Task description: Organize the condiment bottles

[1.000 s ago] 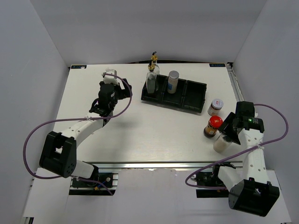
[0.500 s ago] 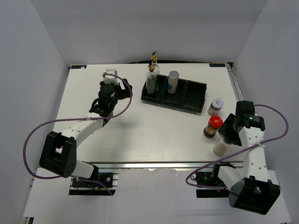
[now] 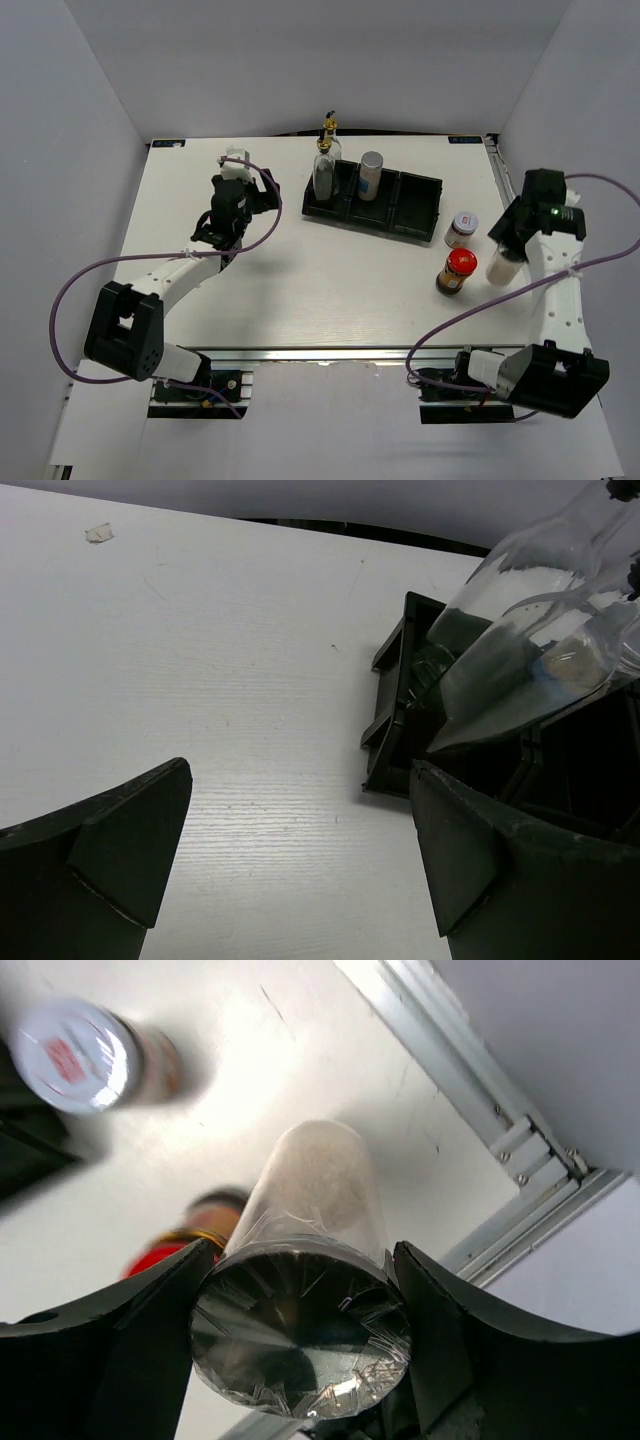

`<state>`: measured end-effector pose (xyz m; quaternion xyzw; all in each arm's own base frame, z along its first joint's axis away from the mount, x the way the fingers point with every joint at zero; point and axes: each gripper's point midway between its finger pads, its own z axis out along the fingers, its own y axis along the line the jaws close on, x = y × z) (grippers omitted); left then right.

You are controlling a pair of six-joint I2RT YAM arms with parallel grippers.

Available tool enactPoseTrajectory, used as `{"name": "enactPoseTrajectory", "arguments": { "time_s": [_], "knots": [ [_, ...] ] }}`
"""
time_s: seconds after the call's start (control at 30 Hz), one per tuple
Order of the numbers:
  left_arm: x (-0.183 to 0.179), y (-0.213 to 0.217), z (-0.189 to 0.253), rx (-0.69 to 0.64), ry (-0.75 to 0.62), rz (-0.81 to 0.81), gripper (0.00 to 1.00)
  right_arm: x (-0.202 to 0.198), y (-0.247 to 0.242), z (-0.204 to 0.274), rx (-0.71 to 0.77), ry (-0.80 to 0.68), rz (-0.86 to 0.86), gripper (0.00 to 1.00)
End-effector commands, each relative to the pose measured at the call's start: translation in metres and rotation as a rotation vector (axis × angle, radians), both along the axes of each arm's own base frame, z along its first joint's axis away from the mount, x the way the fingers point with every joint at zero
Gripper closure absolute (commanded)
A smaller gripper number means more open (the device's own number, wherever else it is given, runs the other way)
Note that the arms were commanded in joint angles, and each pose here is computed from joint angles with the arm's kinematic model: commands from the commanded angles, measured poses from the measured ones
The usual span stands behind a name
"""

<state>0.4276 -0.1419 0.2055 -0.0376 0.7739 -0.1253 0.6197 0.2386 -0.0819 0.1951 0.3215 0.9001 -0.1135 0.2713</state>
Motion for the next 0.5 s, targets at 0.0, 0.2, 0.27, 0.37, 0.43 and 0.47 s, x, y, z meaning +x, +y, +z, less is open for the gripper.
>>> {"name": "enactPoseTrajectory", "arguments": {
  "time_s": [0.0, 0.2, 0.27, 0.37, 0.43, 0.47],
  "knots": [
    [-0.002, 0.011, 0.02, 0.016, -0.042, 0.037, 0.02, 0.052, -0.023, 0.076, -0.098, -0.246, -0.033, 1.0],
    [-0.006, 0.018, 0.022, 0.036, -0.042, 0.06, 0.02, 0.128, -0.003, 0.166, -0.098, -0.564, 0.197, 1.0],
    [-0.006, 0.017, 0.023, 0.03, -0.05, 0.051, 0.02, 0.161, 0.019, 0.19, -0.113, -0.621, 0.29, 1.0],
    [-0.005, 0.019, 0.021, 0.039, -0.038, 0.063, 0.02, 0.205, 0.078, 0.201, -0.143, -0.598, 0.476, 1.0],
    [-0.006, 0.02, 0.02, 0.048, -0.038, 0.066, 0.02, 0.222, 0.118, 0.201, -0.126, -0.587, 0.604, 1.0],
    [-0.007, 0.021, 0.023, 0.044, -0.045, 0.066, 0.02, 0.235, 0.148, 0.197, -0.096, -0.586, 0.674, 1.0]
  ]
}}
